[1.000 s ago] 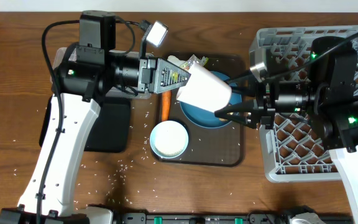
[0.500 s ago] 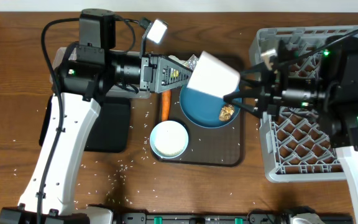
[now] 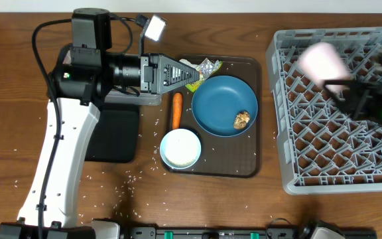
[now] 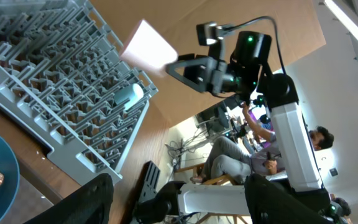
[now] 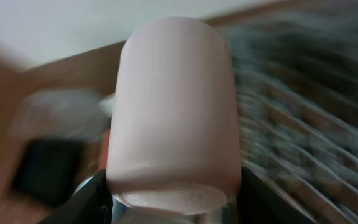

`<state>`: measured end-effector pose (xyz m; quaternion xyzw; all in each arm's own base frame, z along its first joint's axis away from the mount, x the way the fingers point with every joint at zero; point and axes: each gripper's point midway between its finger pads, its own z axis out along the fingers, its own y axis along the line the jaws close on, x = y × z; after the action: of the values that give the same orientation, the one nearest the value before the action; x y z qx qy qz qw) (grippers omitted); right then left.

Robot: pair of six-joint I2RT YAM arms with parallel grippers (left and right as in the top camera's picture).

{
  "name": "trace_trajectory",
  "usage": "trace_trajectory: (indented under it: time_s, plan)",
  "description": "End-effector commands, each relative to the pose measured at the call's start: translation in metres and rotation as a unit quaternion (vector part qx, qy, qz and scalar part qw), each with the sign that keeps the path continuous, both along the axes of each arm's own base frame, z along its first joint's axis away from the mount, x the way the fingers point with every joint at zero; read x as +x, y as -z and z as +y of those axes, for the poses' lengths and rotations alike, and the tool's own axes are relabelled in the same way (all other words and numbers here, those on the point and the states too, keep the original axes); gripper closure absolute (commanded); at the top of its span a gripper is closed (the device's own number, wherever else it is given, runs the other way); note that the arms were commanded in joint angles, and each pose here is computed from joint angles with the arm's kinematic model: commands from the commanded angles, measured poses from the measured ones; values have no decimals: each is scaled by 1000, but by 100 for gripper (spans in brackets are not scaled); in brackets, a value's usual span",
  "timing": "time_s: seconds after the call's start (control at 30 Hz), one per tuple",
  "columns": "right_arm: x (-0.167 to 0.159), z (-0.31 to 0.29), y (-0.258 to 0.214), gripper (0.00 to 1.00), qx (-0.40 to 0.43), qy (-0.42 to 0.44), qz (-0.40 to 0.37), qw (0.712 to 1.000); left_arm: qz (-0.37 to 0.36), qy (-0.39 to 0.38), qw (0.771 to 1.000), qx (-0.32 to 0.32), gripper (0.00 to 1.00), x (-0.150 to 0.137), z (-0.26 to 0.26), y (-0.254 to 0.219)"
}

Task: Sort waste into correct bins and load items into the dishwasher rack
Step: 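Place the pink cup into the dish rack with the right gripper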

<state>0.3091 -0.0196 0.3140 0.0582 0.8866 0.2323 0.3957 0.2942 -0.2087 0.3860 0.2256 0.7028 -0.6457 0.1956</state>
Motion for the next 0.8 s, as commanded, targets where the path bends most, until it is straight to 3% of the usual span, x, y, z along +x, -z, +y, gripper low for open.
trace_trajectory:
  time_s: [0.0, 0.3, 0.6, 0.77]
  plan:
    - [-18, -83, 19, 57, -42, 211, 73, 974, 2, 4, 1000, -5, 31, -1, 1, -2]
    - [-84, -204, 36, 57, -21, 496, 130, 858, 2, 4, 1000, -5, 31, -1, 1, -2]
    - [-107, -274, 73, 58, 53, 604, 156, 780, 3, 4, 1000, -5, 31, -2, 1, -1]
    - [-102, -298, 95, 58, 101, 617, 158, 765, 5, 4, 1000, -5, 31, -2, 1, -1]
